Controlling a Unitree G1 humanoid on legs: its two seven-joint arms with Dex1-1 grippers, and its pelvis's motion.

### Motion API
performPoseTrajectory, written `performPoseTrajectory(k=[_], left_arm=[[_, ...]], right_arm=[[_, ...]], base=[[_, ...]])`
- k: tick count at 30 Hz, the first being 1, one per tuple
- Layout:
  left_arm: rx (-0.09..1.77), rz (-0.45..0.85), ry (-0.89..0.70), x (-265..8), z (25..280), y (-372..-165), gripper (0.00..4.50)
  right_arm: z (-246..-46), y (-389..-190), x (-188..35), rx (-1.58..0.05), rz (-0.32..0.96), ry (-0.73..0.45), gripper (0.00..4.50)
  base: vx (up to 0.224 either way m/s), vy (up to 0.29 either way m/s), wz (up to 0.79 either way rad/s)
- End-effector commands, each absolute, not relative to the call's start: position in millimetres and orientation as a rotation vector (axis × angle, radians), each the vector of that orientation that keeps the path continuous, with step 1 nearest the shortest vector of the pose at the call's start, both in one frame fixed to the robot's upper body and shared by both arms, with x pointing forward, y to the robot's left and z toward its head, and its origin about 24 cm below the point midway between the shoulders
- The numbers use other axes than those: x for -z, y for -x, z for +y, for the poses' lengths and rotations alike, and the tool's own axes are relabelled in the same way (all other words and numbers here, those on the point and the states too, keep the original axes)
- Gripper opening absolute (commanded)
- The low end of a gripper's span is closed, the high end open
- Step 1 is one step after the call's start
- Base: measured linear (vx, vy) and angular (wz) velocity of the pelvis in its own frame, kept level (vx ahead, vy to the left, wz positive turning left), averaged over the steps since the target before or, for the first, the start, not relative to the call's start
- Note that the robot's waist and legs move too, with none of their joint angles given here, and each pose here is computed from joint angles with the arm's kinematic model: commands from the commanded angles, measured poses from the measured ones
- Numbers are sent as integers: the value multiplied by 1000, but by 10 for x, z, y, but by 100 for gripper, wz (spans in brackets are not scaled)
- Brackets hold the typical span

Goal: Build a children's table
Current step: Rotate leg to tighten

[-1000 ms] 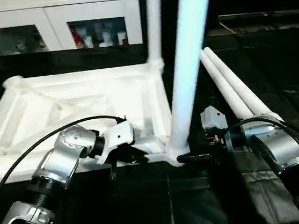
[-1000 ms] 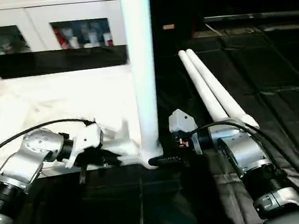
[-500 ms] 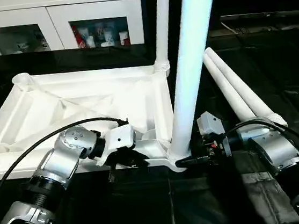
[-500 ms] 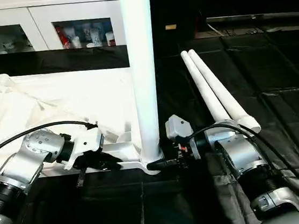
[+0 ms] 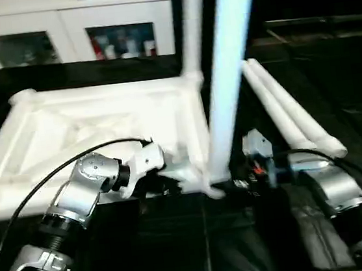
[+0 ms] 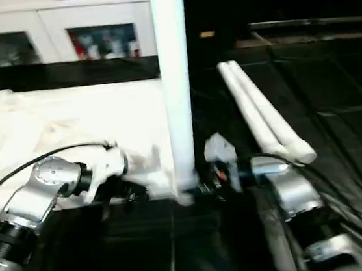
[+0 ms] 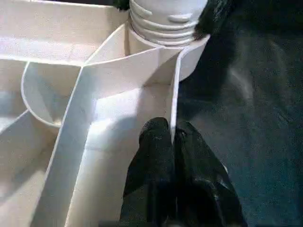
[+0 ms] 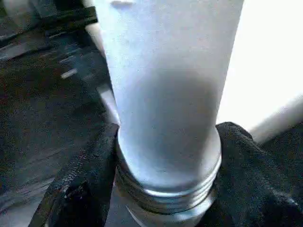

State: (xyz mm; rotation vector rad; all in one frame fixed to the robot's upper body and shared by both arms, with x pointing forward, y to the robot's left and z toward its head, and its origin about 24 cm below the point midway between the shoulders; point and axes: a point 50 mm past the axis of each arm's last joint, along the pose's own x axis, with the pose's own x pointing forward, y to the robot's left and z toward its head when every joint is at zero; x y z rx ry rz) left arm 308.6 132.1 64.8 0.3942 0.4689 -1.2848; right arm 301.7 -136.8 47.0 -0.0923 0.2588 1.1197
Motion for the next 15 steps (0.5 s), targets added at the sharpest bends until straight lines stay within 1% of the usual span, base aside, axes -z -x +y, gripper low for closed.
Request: performPoseTrajectory(k=[1, 3, 5, 7, 9, 11, 14, 15], left_arm=[[1231, 412, -305, -680, 1039, -3082, 0], [1152, 407, -252, -710, 946, -3107, 0], [1048, 393, -193, -750, 845, -3149, 0], [956, 379, -141, -782, 771, -3184, 0], [892, 370, -101, -805, 711, -3195, 0], [872, 368, -93, -804, 663, -3165, 0], [878, 368, -97, -787, 604, -3099, 0], [885, 370, -96, -782, 601, -3086, 0]], right_arm=[[-1062, -2983, -362, -1091, 287, 36, 272], [-951, -3020, -334, -992, 281, -1, 272], [-858, -3089, -305, -837, 290, -62, 272], [-808, -3142, -282, -714, 303, -107, 272], [-775, -3174, -270, -627, 311, -139, 272], [-751, -3188, -284, -593, 293, -134, 271], [-735, -3187, -315, -587, 258, -138, 271], [-743, -3185, -320, -583, 255, -152, 306]], base=[[0, 0, 0], [0, 0, 0], [0, 0, 0], [0, 0, 0], [0, 0, 0], [0, 0, 0], [0, 0, 0], [0, 0, 0]])
